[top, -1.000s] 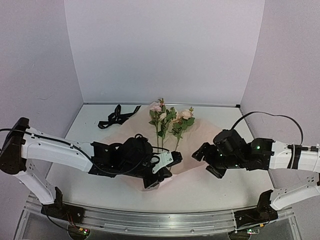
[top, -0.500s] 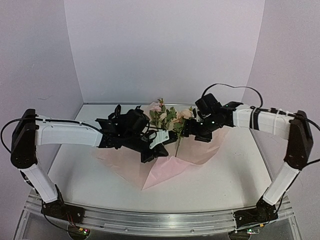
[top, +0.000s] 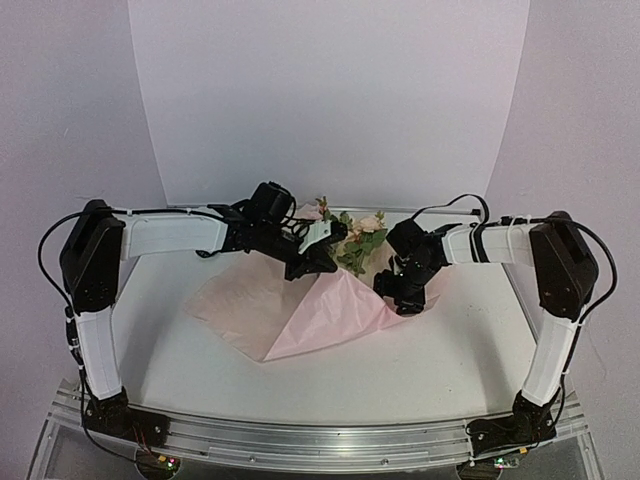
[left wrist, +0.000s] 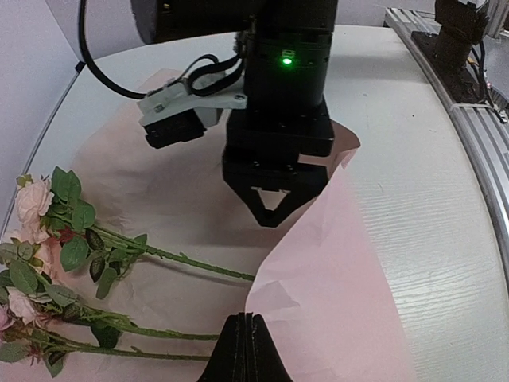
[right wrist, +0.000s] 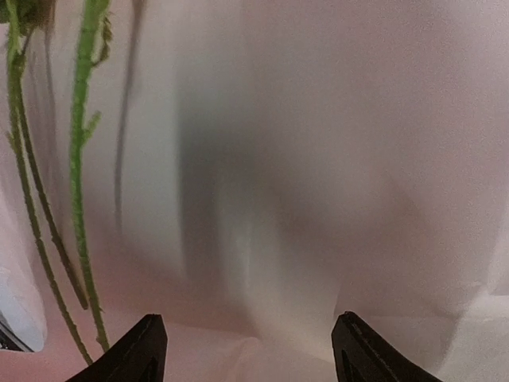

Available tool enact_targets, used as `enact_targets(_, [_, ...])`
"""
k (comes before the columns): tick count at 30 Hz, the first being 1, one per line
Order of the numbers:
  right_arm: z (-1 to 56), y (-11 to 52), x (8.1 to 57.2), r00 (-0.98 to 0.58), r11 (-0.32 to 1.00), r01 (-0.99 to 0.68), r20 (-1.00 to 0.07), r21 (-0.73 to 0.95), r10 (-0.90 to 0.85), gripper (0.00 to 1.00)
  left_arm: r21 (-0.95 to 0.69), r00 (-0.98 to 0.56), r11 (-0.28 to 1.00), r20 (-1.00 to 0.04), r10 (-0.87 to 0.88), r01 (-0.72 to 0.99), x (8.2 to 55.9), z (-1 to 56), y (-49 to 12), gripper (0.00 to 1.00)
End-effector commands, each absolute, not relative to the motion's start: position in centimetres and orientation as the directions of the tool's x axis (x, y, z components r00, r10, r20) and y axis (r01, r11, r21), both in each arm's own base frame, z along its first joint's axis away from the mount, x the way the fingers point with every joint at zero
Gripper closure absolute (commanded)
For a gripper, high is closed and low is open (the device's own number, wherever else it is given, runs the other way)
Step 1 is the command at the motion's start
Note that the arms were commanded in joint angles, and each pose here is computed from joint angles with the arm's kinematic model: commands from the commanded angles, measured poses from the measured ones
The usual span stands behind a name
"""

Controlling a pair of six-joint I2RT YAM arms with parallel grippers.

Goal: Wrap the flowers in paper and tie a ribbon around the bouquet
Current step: Fold the bottom corner of the flattened wrapping paper at the center of the board.

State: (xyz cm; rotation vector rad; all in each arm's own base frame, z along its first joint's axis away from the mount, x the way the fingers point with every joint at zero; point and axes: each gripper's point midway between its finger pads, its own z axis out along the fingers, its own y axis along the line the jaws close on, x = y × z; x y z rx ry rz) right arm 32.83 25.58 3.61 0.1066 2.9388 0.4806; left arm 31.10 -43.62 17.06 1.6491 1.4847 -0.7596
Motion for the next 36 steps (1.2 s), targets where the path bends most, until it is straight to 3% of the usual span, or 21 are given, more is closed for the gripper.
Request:
enact_targets(1, [4.4, 26.0, 31.1, -0.983, 0.915, 0.124, -0.076, 0.384, 0.165, 0.28, 0.21, 0.216, -0.065, -0.867, 0.448, 0.976, 33.2, 19.5, -44.2, 1.0])
enact_targets(8, [6.1, 26.9, 28.7, -0.976, 0.856, 0.189, -0.002, 0.481, 0.217, 0.32, 0.217, 0.225, -0.069, -0.879, 0.421, 0.974, 35.4, 20.1, -43.7, 1.0])
enact_targets(13, [6.1, 26.6, 27.1, -0.977, 0.866, 0.185, -0.009, 0.465, 0.213, 0.31, 0.175, 0.208, -0.116, -0.881, 0.424, 0.978, 34.9, 19.7, -43.4, 1.0])
enact_targets(18, [5.8, 23.9, 27.9, -0.972, 0.908, 0.174, -0.08, 0.38, 0.22, 0.27, 0.153, 0.193, -0.126, -0.88, 0.434, 0.98, 35.2, 18.5, -43.2, 1.0])
enact_targets(23, [8.8, 23.4, 30.8, -0.954, 0.923, 0.093, -0.233, 0.374, 0.19, 0.19, 0.129, 0.178, -0.138, -0.88, 0.44, 0.982, 35.4, 17.3, -43.4, 1.0])
enact_targets(31, [15.8, 24.6, 34.2, -0.879, 0.907, -0.128, -0.469, 0.402, 0.084, 0.14, 0.125, 0.17, -0.132, -0.886, 0.432, 0.983, 35.9, 17.5, -43.8, 1.0])
enact_targets(36, [17.7, 28.8, 34.8, -0.858, 0.806, -0.338, -0.51, 0.485, -0.053, 0.15, 0.122, 0.165, -0.13, -0.894, 0.417, 0.984, 36.2, 18.0, -44.2, 1.0])
